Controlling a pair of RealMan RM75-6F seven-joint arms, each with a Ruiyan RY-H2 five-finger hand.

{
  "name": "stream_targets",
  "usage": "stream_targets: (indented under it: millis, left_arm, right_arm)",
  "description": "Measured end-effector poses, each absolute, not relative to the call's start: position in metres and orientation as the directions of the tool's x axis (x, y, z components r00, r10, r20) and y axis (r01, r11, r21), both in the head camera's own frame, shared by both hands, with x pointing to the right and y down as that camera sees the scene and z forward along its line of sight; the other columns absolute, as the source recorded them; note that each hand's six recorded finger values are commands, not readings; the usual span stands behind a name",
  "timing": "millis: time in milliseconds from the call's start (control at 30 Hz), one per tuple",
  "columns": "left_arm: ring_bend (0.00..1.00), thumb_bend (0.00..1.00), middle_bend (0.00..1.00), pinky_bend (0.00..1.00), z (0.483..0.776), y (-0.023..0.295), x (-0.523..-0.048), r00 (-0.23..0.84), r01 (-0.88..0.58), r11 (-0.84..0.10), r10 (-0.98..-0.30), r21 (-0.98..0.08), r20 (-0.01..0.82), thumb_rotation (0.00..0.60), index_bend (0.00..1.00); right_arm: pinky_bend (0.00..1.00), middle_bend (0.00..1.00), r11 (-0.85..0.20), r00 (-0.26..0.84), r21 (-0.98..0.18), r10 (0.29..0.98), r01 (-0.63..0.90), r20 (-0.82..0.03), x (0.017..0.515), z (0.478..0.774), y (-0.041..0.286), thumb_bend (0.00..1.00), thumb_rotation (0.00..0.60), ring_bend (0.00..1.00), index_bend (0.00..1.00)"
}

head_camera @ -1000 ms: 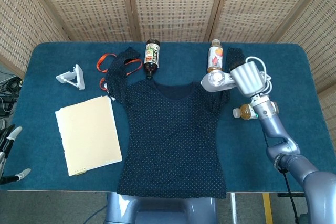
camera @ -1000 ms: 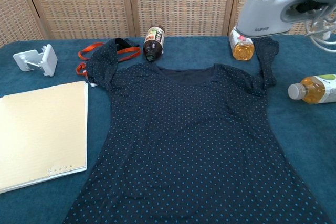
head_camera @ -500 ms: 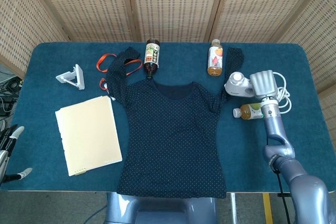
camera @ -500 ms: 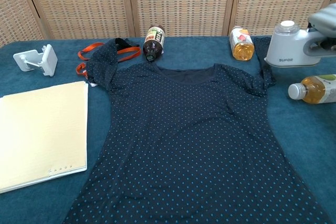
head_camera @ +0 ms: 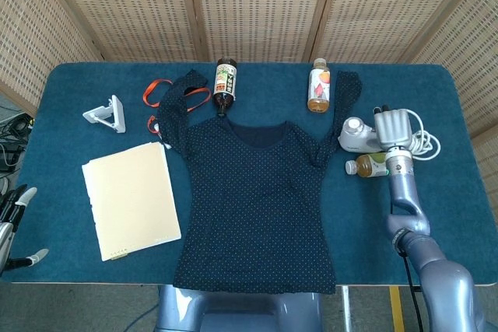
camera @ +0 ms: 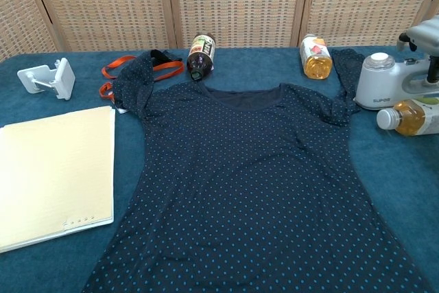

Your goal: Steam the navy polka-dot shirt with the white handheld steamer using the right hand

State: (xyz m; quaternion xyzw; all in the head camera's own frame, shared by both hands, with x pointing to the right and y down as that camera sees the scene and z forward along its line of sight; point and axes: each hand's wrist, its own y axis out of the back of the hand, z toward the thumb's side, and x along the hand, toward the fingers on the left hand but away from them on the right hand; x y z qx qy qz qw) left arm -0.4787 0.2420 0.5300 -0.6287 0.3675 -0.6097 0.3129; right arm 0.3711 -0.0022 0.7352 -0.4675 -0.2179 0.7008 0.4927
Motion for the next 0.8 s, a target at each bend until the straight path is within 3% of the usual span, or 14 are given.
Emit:
stream_targets:
  millis: [100, 167, 667, 800]
  left_arm:
    - [0.00, 0.00, 0.00, 0.00, 0.529, 0.242, -0.478, -0.010, -0.082, -0.534, -0.844, -0.842, 0.536, 0.600, 0.00]
    - [0.00, 0.00, 0.00, 0.00, 0.529, 0.242, -0.477, -0.007, -0.083, -0.533, -0.845, -0.842, 0.535, 0.600, 0.00]
    - [0.00, 0.00, 0.00, 0.00, 0.516, 0.244, -0.473, 0.029, -0.102, -0.506, -0.862, -0.856, 0.506, 0.600, 0.00]
    - [0.00, 0.00, 0.00, 0.00, 0.508, 0.245, -0.473, 0.040, -0.106, -0.484, -0.875, -0.869, 0.483, 0.600, 0.00]
  right_arm:
    - [0.61, 0.13, -0.417, -0.076, -0.768, 0.896, -0.486, -0.438, 0.370, 0.734, -0.002, 0.00, 0.600, 0.18, 0.01]
    - [0.55, 0.12, -0.412, -0.071, -0.773, 0.898, -0.482, -0.435, 0.369, 0.733, -0.003, 0.00, 0.600, 0.16, 0.01]
    - [0.49, 0.11, -0.306, 0.088, -0.875, 0.928, -0.376, -0.362, 0.334, 0.696, 0.014, 0.00, 0.600, 0.15, 0.03]
    - [0.34, 0.05, -0.282, 0.147, -0.910, 0.930, -0.303, -0.337, 0.327, 0.667, 0.030, 0.00, 0.600, 0.11, 0.05]
